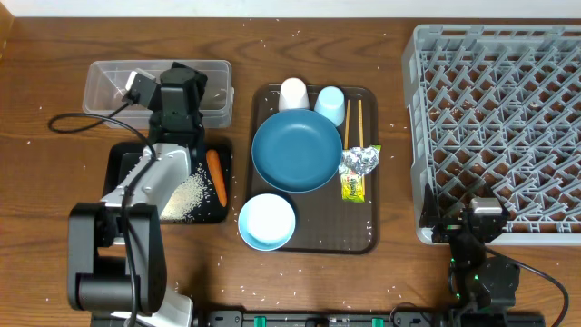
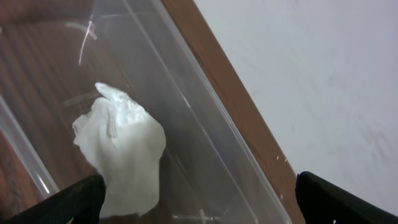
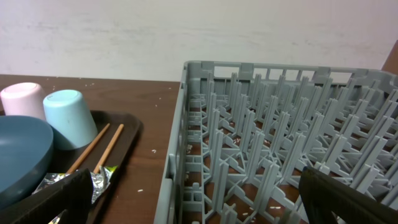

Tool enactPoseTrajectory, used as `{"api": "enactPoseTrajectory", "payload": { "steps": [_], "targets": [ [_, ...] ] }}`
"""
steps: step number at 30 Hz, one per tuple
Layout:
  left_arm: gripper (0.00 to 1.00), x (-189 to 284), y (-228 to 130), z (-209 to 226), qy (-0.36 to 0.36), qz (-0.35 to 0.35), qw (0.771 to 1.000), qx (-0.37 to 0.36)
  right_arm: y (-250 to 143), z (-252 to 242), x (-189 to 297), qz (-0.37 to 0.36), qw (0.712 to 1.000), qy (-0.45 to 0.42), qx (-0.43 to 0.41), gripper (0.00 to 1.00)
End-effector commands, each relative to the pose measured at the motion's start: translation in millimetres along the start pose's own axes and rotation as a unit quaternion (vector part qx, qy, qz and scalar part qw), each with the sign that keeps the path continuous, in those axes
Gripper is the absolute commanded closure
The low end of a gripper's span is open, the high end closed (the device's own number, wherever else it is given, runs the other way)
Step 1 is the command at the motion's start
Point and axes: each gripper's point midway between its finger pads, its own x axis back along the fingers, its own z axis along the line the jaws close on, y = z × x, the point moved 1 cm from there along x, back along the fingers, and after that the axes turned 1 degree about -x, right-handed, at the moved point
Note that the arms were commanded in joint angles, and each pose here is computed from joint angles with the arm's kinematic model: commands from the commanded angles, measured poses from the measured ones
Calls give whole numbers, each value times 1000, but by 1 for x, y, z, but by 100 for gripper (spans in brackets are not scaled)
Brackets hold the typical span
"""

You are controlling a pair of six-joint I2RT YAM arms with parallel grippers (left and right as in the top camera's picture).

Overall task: Sort waste into correct bins and load items into the dishwasher rack
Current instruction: 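Carry the tissue into the clear plastic bin and release it, then reach the left gripper to the foil and green Pandan wrapper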

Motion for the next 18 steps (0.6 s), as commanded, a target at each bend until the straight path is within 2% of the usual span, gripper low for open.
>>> {"api": "enactPoseTrajectory", "payload": {
  "steps": [1,3,7,11,14,18],
  "targets": [
    [2,28,8,-41,-84,33,994,-59,0,1,0,0,1000,1,4,1],
    [2,52,2,-63,-144,84,984,-59,0,1,0,0,1000,1,4,1],
    [2,114,-18,-98,-263,207,940,-67,0,1,0,0,1000,1,4,1],
    [2,179,-55,-109,-345,355,866,-78,0,1,0,0,1000,1,4,1],
    [2,213,-96,-104,-346,447,820,-89,-1,1,0,0,1000,1,4,1],
    [2,257,-162,-89,-315,523,777,-152,0,1,0,0,1000,1,4,1]
  ]
}}
